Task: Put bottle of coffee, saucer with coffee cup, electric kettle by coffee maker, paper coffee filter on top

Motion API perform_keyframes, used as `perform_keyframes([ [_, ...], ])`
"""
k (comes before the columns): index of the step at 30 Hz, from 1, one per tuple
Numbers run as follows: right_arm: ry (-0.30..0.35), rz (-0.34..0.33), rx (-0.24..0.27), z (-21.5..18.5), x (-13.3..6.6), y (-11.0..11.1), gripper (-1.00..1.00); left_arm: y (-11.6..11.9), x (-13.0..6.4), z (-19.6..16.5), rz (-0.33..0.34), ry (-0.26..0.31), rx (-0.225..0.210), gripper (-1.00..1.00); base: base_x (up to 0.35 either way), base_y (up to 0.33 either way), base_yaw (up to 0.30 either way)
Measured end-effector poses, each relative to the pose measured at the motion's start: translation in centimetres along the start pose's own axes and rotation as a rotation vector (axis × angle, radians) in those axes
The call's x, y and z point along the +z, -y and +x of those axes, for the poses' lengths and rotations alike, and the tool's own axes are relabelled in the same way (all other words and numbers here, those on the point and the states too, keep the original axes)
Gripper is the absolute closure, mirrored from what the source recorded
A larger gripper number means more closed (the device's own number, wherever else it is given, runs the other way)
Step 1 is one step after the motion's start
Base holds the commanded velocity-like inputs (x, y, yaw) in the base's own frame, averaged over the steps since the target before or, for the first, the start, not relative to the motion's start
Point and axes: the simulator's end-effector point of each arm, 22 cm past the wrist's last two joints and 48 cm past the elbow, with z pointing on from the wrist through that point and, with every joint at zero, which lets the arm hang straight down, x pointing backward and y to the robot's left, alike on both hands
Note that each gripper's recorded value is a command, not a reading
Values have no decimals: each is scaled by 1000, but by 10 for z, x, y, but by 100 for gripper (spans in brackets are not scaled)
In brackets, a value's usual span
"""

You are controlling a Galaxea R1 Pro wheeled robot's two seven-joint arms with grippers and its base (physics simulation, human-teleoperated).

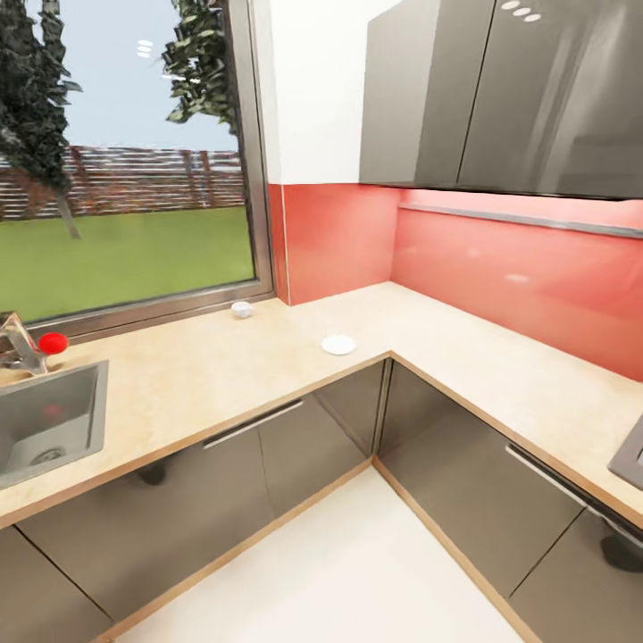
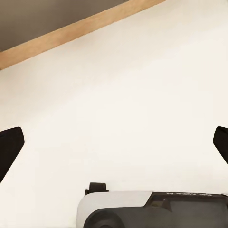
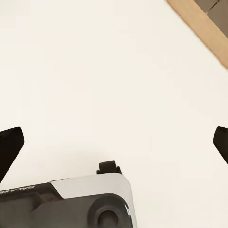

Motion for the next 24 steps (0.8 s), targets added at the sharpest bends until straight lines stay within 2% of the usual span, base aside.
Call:
perform_keyframes([
  [16,0,0,0,0,0,0,-100,1,0,0,2,0,0,-100,1,-6,281],
  [24,-1,-1,-1,0,0,0,-100,1,0,0,2,-1,0,-100,63,-195,281],
])
